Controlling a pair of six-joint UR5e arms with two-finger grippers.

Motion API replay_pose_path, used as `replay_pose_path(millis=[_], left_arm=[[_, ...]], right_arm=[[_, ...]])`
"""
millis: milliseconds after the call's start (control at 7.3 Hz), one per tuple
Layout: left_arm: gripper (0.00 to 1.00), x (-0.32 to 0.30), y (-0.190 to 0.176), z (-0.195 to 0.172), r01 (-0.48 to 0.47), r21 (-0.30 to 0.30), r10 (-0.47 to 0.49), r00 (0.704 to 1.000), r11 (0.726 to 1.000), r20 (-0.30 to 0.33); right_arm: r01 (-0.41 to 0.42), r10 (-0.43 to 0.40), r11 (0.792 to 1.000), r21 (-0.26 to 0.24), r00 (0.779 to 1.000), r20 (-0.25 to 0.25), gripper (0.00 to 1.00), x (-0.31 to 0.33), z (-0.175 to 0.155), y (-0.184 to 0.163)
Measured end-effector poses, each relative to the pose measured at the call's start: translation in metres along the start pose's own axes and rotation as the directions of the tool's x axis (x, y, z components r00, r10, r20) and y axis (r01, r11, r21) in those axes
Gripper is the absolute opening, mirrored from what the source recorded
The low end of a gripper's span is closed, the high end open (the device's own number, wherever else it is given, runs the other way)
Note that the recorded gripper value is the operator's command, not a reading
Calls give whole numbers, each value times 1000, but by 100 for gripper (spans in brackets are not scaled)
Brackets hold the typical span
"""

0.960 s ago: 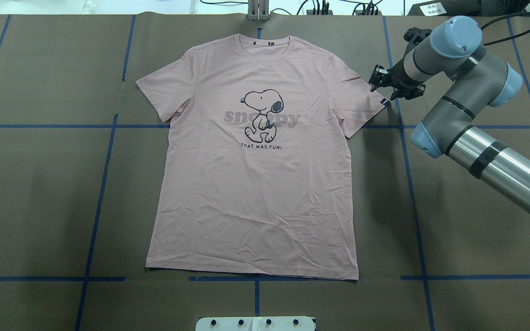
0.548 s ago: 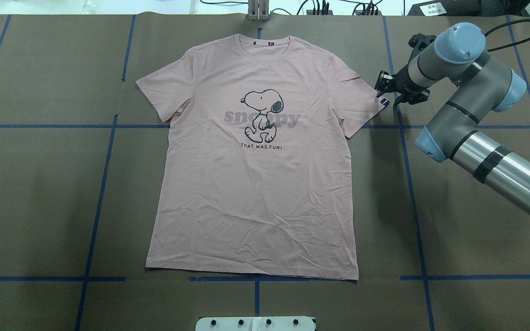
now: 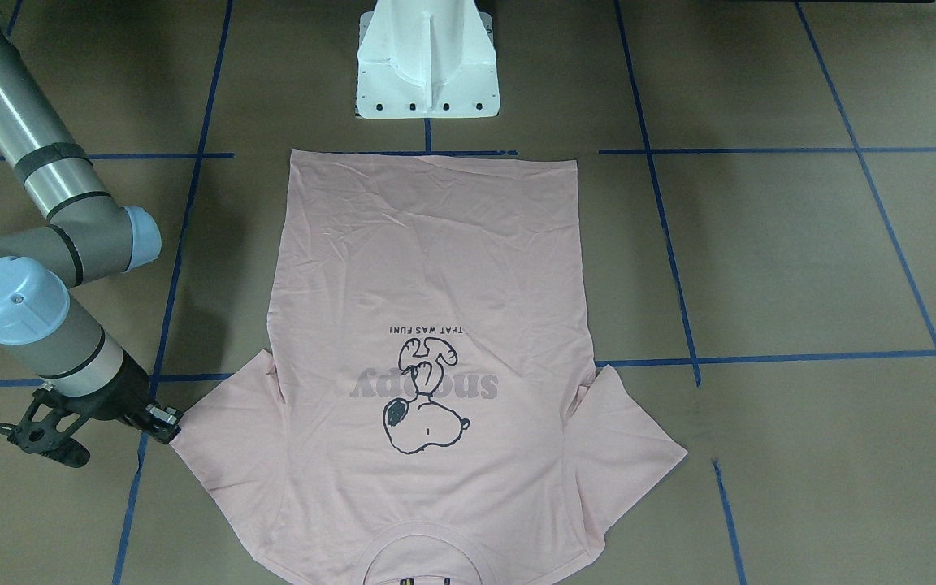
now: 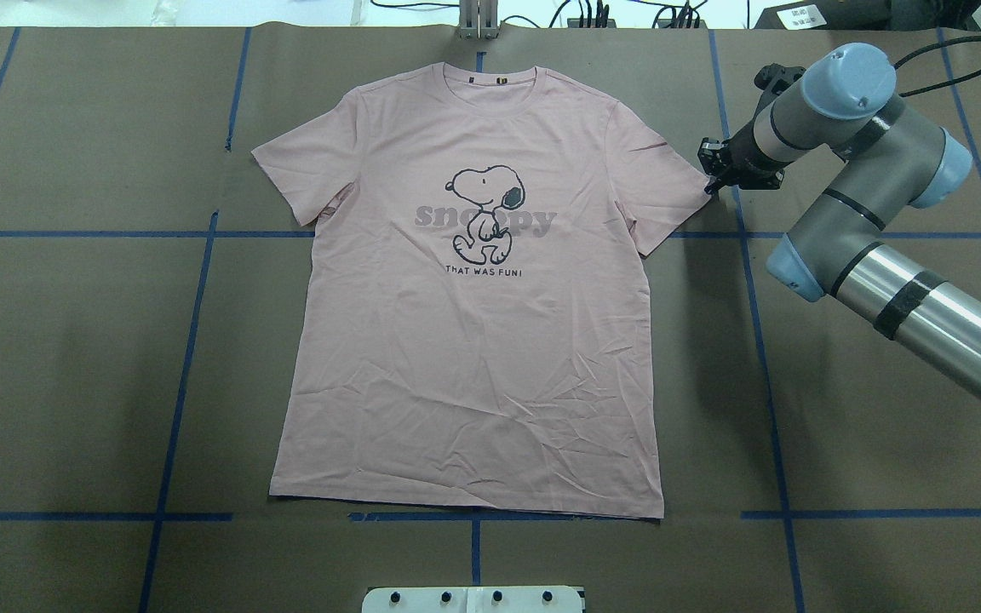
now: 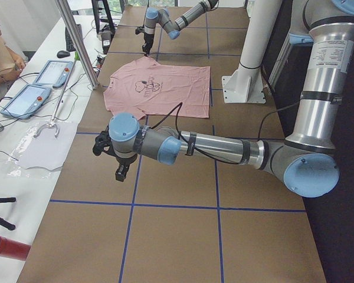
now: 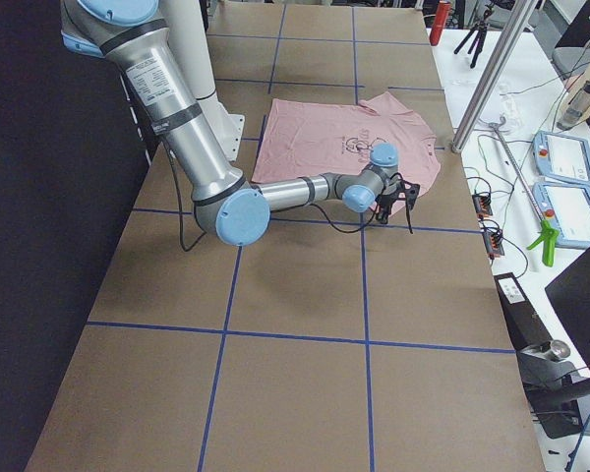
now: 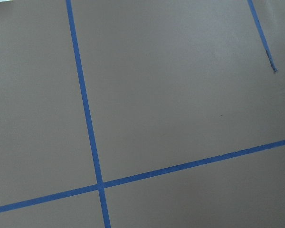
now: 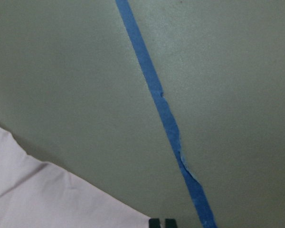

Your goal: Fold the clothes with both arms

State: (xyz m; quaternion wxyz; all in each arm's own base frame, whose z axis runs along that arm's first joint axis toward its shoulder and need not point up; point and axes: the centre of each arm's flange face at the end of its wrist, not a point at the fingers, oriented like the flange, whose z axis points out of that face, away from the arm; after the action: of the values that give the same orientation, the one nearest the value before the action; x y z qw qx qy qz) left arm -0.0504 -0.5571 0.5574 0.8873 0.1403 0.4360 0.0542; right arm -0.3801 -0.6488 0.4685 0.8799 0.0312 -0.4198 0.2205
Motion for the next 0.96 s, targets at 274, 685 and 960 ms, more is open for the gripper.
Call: replay_pose_path(millis=[274,685,960], left_arm=[[100,0,0,0,1,0,-1,1000,1000,-4],[100,7,4,-5,-8,7,8,1000,1000,-21],[100,12,3,-9,-19,15,19,1000,1000,-22]], right_arm=[[-1,1,1000,3,1000,20,0,-23,-9,0],[-32,29,999,26,995,94,0,-112,-36,11],[-14,8,998,66,995,96,91,-177,-22,40]])
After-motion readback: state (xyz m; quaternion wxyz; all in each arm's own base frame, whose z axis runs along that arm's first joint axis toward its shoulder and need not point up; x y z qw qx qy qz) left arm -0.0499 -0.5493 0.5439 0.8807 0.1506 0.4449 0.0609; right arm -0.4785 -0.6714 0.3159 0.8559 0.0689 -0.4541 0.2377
